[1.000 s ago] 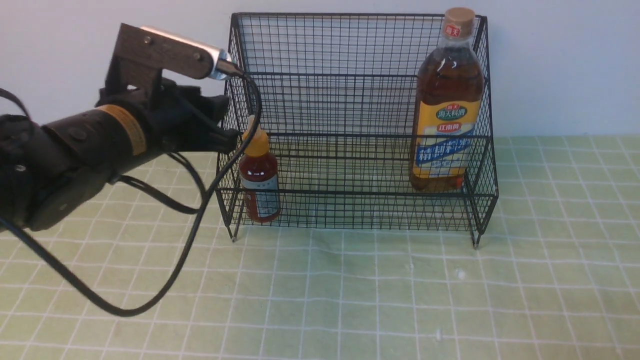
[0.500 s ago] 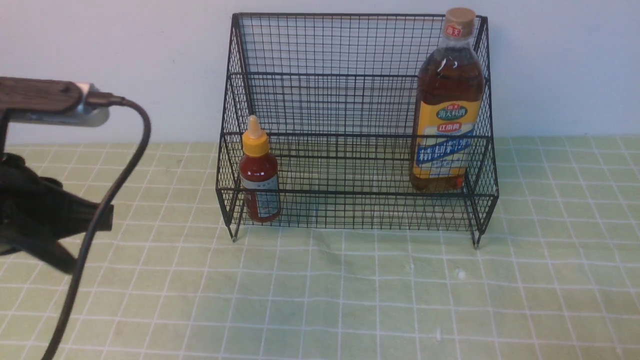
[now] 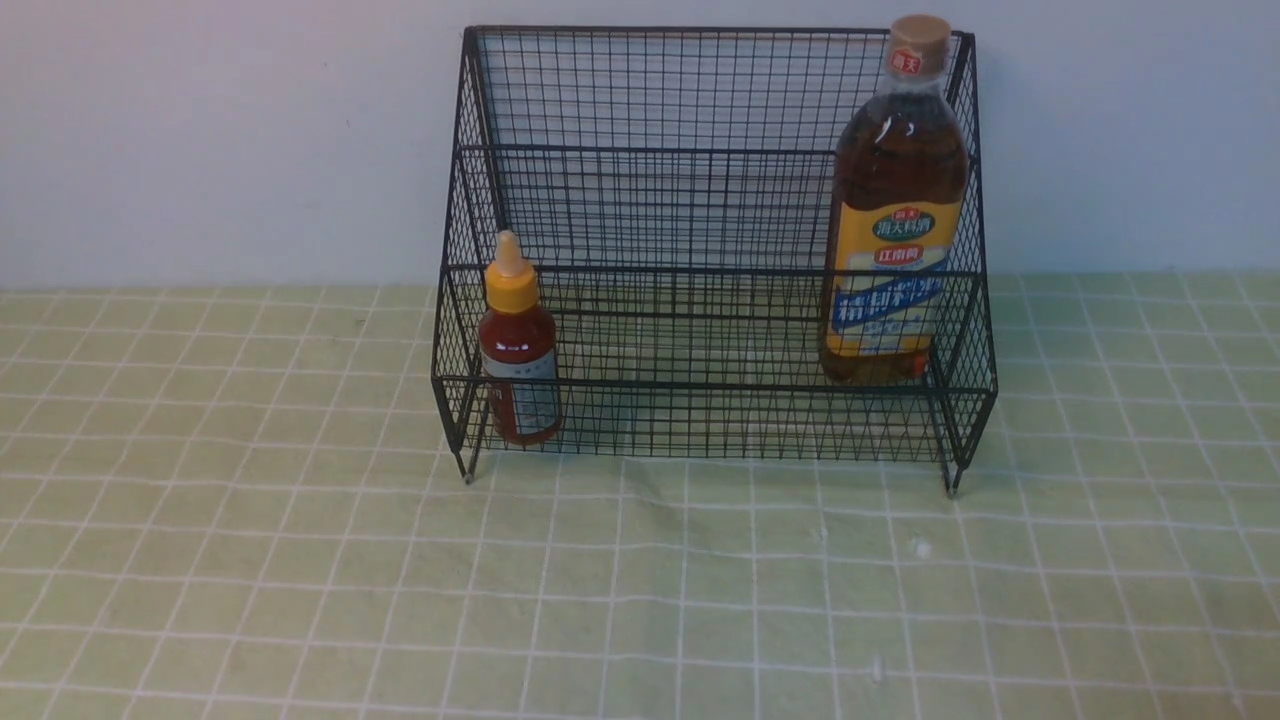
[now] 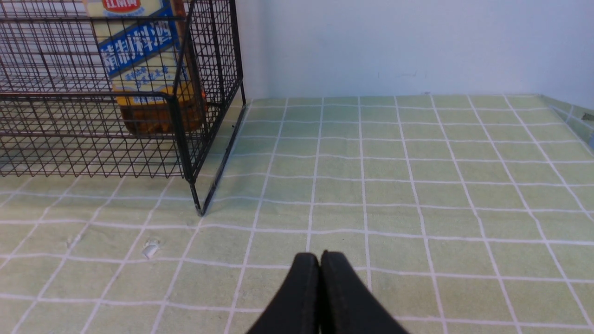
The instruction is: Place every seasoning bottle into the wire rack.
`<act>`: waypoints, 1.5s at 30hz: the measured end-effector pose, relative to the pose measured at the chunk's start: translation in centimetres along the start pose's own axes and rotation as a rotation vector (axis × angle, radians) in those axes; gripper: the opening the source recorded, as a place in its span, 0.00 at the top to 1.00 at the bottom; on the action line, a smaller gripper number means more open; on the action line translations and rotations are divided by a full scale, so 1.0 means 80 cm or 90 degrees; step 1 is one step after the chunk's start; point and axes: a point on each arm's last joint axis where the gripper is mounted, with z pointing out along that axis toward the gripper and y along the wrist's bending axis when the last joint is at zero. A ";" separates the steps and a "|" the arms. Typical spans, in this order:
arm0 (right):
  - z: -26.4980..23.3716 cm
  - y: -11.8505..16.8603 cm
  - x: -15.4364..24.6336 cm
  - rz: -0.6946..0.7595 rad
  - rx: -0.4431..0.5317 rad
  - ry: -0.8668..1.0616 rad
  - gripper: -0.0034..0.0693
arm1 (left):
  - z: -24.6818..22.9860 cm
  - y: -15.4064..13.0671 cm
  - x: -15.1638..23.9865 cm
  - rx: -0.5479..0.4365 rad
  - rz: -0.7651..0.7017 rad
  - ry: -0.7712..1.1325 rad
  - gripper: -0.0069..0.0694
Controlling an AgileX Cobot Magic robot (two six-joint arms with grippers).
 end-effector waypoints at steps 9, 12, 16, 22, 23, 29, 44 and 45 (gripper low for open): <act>0.000 0.000 0.000 0.000 0.000 0.000 0.97 | -0.024 0.006 0.011 -0.003 0.034 -0.088 0.91; 0.000 0.000 0.000 0.000 0.000 0.000 0.97 | -0.015 0.011 0.029 -0.012 0.038 -0.112 0.91; 0.000 0.000 0.000 0.000 0.000 0.000 0.97 | 0.017 0.028 0.096 -0.050 0.031 -0.165 0.91; 0.000 0.000 0.000 0.000 0.000 0.000 0.97 | 0.065 0.048 0.200 -0.086 0.018 -0.173 0.91; 0.000 0.000 0.000 0.000 0.000 0.000 0.97 | 0.074 0.051 0.219 -0.087 0.019 -0.166 0.91; 0.000 0.000 0.000 -0.001 0.000 0.000 0.97 | 0.088 0.056 0.253 -0.093 0.018 -0.126 0.91; 0.000 0.000 0.000 -0.001 0.000 0.000 0.97 | 0.088 0.056 0.252 -0.091 0.016 -0.127 0.91; 0.000 0.000 0.000 -0.001 0.000 0.000 0.97 | 0.088 0.056 0.252 -0.091 0.016 -0.127 0.91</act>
